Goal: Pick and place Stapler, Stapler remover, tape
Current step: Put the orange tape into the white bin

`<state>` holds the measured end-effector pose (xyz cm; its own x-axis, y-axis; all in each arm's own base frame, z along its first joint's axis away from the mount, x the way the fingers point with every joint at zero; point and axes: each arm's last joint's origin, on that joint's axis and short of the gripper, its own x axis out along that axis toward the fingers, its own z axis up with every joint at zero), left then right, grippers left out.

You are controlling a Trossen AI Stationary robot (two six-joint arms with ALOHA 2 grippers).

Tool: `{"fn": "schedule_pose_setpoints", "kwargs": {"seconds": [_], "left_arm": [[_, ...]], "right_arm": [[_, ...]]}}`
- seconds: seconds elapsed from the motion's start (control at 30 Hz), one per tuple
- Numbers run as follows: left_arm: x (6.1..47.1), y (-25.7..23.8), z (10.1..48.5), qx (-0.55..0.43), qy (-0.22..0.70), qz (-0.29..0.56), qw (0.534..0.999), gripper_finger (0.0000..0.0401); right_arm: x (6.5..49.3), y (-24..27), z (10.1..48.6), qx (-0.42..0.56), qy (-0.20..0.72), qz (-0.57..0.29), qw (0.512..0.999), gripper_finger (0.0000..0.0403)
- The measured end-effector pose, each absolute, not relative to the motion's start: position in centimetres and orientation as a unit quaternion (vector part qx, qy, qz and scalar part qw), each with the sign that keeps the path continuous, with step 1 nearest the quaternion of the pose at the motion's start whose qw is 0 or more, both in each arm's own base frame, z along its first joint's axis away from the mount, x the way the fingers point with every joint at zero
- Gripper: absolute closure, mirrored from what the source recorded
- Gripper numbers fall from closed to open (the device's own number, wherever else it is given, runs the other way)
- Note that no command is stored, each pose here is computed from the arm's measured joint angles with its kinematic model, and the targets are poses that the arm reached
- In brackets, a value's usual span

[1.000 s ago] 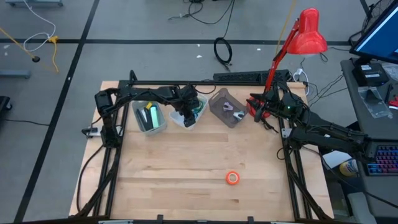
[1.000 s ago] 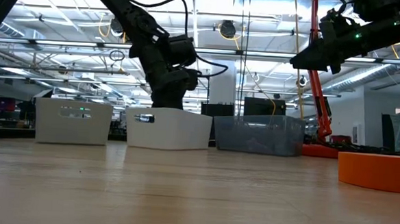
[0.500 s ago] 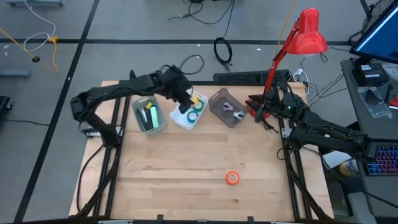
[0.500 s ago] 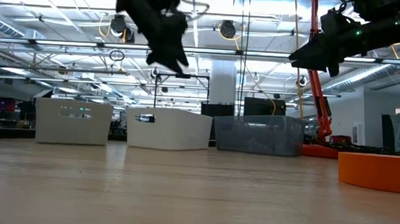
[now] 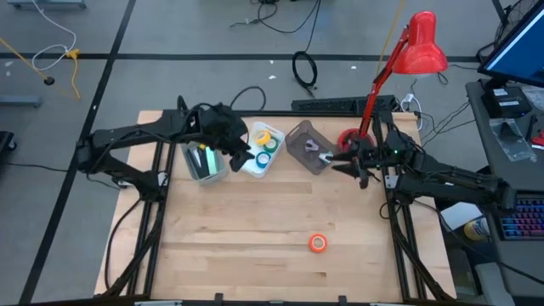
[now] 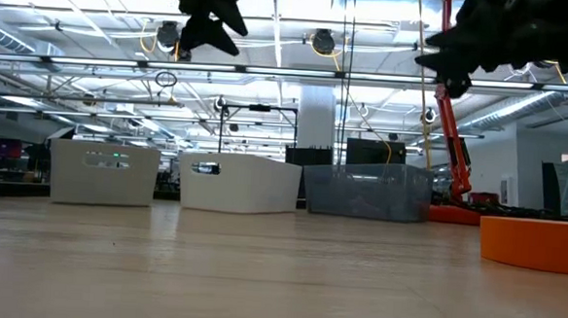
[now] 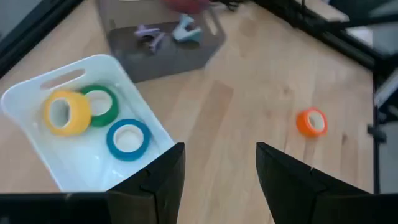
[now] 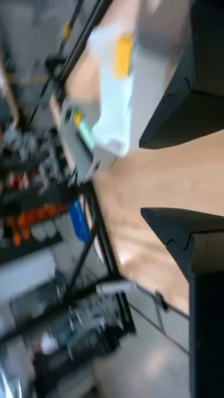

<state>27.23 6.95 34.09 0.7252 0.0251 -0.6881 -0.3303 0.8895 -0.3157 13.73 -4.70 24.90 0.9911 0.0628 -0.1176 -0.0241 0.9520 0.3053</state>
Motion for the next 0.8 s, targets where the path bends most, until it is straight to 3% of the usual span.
{"fn": "schedule_pose_setpoints", "kwargs": {"seconds": [0.13,0.43,0.67,0.8], "left_arm": [[27.7,5.5,34.8,-0.191,0.331,0.072,0.921,0.0203],[28.0,3.9,35.2,-0.154,0.317,0.061,0.934,0.0203],[28.8,2.7,35.5,-0.139,0.277,0.028,0.950,0.0203],[29.2,1.5,33.6,-0.144,0.271,-0.010,0.952,0.0203]], "right_arm": [[14.2,-3.1,25.4,0.129,0.057,0.075,0.987,0.0248],[15.4,0.1,26.0,0.089,0.072,0.110,0.987,0.0248],[16.6,2.1,26.4,0.042,0.159,0.109,0.980,0.0248],[17.5,3.2,26.7,0.019,0.224,0.115,0.968,0.0248]]}}
